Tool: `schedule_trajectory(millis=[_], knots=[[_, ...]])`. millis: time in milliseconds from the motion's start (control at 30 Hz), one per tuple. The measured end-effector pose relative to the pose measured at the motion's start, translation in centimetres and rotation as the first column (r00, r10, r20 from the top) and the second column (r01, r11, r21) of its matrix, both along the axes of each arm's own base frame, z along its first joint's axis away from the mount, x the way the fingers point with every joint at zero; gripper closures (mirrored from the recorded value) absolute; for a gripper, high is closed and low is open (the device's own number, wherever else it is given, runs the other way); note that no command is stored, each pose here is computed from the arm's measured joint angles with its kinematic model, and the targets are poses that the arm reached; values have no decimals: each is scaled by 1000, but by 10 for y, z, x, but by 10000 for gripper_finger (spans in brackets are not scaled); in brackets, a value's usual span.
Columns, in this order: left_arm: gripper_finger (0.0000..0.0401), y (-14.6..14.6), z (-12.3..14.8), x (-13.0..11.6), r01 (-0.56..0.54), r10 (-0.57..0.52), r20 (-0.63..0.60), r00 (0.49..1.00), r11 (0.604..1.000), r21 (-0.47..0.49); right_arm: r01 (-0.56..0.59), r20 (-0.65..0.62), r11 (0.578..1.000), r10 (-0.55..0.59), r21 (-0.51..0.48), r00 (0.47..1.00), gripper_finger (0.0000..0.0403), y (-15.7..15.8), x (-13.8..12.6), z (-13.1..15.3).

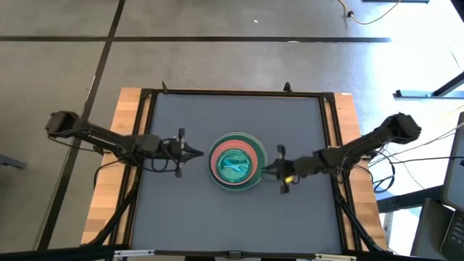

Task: Stack plastic plates
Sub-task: Return to Home Position

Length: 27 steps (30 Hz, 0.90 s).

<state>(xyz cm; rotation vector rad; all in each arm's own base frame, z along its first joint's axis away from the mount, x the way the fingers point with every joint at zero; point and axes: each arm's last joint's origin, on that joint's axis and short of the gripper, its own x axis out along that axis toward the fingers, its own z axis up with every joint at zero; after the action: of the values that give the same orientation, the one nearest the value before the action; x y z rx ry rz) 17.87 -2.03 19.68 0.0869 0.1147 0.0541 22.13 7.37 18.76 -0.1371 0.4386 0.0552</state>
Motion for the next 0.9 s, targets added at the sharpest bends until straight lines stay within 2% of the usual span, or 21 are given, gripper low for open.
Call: schedule_trajectory(millis=[133, 367, 533, 767, 900], knots=[[400, 2, -10, -13, 1, 0, 10, 1000, 1000, -20, 35, 90, 998, -39, 49, 995, 386, -32, -15, -13], [399, 4, -17, -28, -21, 21, 50, 999, 1000, -13, -18, 317, 990, -27, 140, 948, 401, -62, -51, -28], [399, 7, -19, -38, -56, 58, 99, 993, 998, -17, 6, 344, 983, -70, 182, 936, 399, -72, -71, -37], [399, 10, -23, -53, -71, 76, 161, 984, 997, -36, -51, 361, 977, -27, 206, 932, 398, -78, -82, -29], [399, 14, -25, -60, -96, 102, 154, 983, 994, -46, -63, 393, 974, -29, 218, 919, 398, -79, -88, -24]])
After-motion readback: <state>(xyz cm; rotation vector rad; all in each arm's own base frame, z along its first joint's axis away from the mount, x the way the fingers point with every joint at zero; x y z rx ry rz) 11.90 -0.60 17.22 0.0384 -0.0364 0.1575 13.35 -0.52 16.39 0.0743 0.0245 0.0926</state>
